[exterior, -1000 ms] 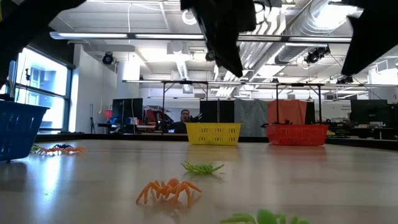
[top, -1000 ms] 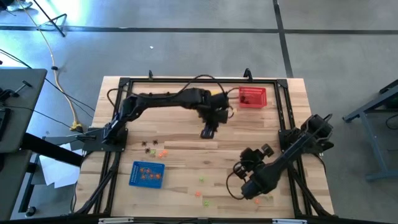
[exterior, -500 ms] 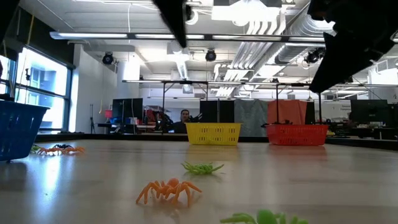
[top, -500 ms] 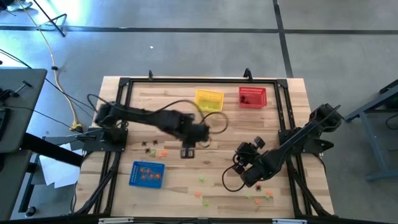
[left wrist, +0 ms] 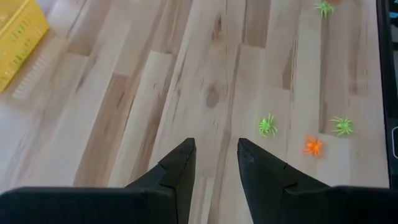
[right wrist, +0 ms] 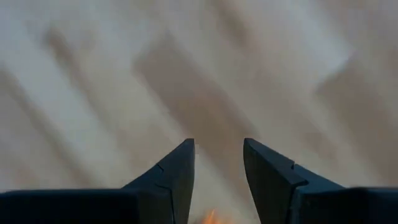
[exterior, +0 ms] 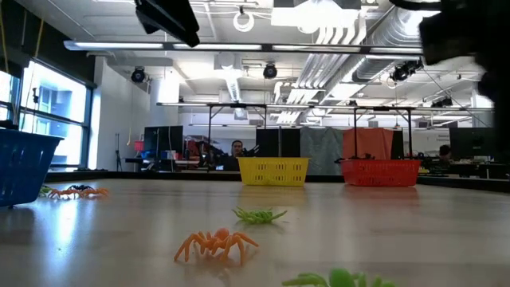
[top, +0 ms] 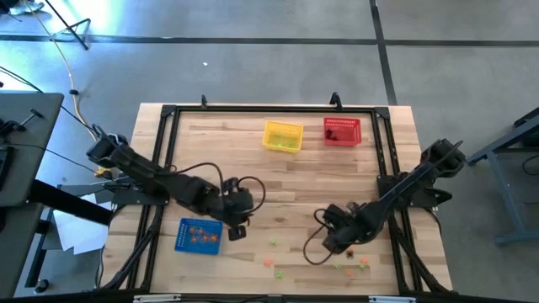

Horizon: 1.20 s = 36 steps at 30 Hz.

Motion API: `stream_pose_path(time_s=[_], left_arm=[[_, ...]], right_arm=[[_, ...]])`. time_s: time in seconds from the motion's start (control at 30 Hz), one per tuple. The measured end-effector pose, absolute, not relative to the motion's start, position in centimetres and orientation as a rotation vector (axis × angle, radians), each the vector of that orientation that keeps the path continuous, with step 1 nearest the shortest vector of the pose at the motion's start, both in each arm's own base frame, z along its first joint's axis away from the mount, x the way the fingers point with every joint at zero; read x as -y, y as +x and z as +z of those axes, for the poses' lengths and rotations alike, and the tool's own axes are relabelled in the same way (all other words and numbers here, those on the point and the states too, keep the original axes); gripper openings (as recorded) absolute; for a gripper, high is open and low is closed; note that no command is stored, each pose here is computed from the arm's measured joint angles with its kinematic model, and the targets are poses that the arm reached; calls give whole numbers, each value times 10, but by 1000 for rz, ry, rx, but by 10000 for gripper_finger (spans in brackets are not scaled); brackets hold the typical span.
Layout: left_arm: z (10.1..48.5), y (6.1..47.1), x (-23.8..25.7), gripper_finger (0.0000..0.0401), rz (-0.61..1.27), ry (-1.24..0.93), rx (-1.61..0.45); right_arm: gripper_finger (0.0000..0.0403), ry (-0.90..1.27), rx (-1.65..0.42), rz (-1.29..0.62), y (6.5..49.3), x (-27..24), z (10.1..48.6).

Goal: Sort Halloween decoration
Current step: Put the orange spider toy into the blue bin

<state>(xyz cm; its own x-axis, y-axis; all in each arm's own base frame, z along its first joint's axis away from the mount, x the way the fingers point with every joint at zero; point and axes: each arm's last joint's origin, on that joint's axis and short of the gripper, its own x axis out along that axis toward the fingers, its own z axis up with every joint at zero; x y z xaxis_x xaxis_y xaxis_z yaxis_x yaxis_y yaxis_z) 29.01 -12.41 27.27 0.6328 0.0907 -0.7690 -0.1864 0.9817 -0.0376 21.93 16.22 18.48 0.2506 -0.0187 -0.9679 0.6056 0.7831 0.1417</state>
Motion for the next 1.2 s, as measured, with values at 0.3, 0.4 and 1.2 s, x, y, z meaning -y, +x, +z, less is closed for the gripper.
stream_pose_path(time_s=[0.3, 0.4, 1.2], left_arm=[[257, 287, 131, 106, 192, -107, -790], [258, 288, 132, 106, 185, -113, -768], [260, 287, 140, 106, 164, -104, -737]], right_arm=[[133, 776, -1396, -536, 192, -190, 184], [133, 749, -1407, -660, 185, -188, 179], [133, 705, -1455, -567, 205, -213, 130]])
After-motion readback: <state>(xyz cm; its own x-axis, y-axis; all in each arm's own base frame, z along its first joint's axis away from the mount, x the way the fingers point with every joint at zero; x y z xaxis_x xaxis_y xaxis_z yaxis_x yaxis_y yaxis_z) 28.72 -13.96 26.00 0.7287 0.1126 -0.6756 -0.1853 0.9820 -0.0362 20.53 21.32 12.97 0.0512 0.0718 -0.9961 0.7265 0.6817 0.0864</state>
